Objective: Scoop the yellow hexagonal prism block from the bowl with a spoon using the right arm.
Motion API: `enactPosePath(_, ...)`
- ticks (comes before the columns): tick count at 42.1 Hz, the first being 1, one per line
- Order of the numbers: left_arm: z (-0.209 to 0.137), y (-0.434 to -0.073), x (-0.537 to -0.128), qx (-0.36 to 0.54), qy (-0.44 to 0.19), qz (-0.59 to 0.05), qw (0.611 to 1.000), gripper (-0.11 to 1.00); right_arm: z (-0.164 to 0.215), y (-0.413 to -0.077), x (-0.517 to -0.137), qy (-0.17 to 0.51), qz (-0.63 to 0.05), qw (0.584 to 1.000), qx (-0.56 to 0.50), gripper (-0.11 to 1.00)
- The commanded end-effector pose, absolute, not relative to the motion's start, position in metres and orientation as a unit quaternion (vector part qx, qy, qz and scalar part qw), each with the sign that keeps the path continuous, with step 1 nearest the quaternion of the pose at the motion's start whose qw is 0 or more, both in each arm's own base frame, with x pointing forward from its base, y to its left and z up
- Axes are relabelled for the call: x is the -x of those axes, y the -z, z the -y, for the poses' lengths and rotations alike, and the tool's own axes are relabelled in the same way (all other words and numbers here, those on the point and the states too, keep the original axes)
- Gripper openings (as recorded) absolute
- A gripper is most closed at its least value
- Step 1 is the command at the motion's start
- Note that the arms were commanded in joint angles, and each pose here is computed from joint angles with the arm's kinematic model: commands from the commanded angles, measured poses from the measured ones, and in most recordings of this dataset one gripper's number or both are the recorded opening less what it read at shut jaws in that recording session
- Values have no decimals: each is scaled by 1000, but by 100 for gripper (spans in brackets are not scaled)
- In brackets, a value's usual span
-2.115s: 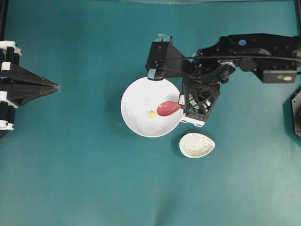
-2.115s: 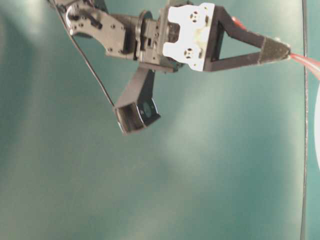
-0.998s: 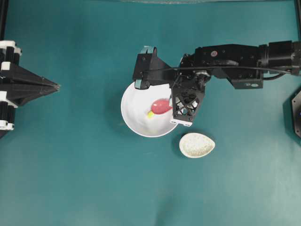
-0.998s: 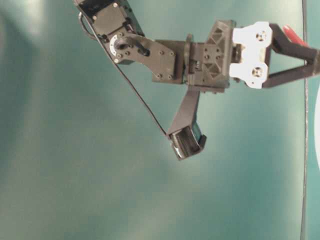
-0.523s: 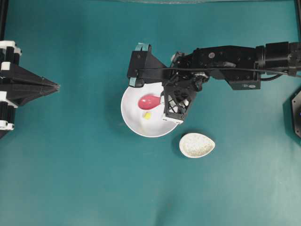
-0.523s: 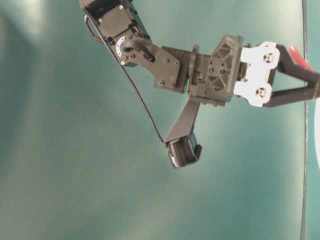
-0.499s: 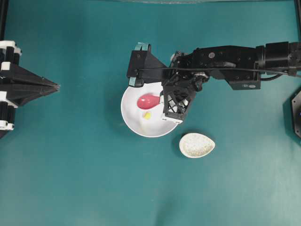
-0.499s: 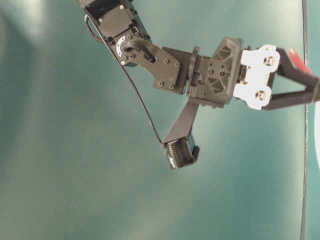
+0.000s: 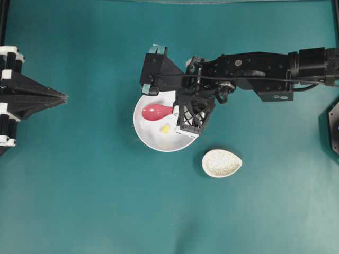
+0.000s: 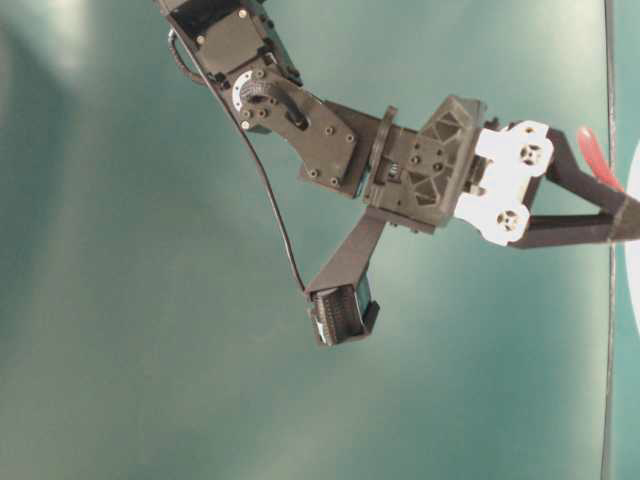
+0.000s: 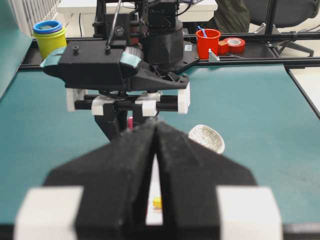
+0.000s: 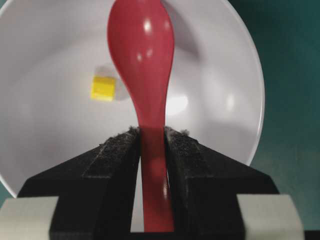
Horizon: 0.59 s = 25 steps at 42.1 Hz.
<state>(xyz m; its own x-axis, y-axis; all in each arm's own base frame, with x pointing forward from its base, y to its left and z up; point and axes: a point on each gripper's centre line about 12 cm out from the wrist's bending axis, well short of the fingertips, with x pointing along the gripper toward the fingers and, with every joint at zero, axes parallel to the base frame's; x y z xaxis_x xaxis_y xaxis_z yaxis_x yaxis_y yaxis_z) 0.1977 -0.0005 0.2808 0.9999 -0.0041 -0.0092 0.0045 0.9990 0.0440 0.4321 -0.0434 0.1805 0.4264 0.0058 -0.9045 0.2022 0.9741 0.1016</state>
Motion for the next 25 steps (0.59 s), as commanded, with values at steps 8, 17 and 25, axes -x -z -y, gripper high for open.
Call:
enactPosePath(8,0,-284,-200,-23,2,-2,1000,0,40,-227,-431,54,-483,869,-98,23)
enactPosePath(17,0,-282,-201,-23,2,-8,1000,0,37,-263,-419,50,-452,886,-95,23)
enactPosePath(25,0,-280,-201,-23,2,-16,1000,0,35,-268,-404,48,-472,875,-94,23)
